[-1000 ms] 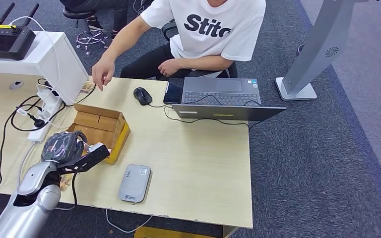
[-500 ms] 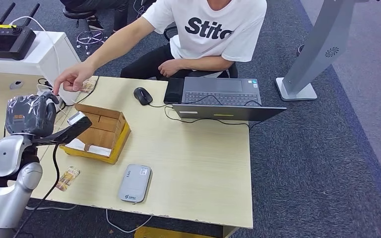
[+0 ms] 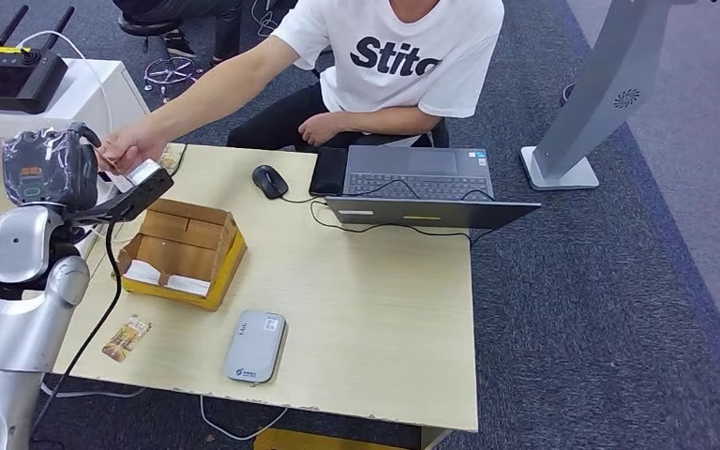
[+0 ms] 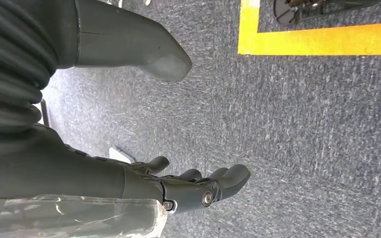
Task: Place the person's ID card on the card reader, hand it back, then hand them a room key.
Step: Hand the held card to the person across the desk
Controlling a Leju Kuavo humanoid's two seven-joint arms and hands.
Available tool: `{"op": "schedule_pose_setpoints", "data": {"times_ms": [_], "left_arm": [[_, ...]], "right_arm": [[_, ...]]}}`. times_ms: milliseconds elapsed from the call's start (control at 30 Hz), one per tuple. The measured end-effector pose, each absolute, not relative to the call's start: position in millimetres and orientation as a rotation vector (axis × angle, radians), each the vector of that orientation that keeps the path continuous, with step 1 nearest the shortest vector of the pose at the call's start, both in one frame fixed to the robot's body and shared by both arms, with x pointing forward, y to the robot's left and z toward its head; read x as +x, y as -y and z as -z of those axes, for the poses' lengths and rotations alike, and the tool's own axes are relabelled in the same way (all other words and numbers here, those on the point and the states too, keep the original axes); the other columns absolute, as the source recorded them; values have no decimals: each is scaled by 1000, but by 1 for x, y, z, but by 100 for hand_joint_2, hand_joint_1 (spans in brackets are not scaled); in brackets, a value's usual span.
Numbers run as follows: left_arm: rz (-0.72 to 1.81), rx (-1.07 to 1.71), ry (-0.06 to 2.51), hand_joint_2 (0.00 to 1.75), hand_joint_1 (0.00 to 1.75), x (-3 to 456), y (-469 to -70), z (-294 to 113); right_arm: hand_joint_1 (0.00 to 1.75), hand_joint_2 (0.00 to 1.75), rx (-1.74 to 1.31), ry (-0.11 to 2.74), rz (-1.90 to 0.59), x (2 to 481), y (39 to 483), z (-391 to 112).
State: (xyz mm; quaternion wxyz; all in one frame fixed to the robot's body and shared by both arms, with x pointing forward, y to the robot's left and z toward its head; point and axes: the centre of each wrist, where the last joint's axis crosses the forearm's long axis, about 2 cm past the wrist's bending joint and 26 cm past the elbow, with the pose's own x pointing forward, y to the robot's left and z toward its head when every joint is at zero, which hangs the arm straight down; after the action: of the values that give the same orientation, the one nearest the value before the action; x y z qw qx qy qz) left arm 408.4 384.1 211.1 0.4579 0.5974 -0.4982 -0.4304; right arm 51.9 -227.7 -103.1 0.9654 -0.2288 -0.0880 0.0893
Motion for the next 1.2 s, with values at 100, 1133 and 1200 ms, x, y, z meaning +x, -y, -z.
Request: {"op": "schedule_pose_setpoints", "data": {"times_ms": [100, 1133, 1200], "left_arm": [[1053, 1442, 1232, 175, 46, 413, -375, -209], [798, 715, 1276, 175, 0, 138, -374, -52], [796, 712, 1147, 175, 0, 120, -381, -37]], "right_arm": [[0, 175, -466, 176, -185, 52, 228, 103], [0, 175, -468, 132, -50, 38, 226, 104], [0, 175, -471, 129, -51, 37, 226, 104]]}}
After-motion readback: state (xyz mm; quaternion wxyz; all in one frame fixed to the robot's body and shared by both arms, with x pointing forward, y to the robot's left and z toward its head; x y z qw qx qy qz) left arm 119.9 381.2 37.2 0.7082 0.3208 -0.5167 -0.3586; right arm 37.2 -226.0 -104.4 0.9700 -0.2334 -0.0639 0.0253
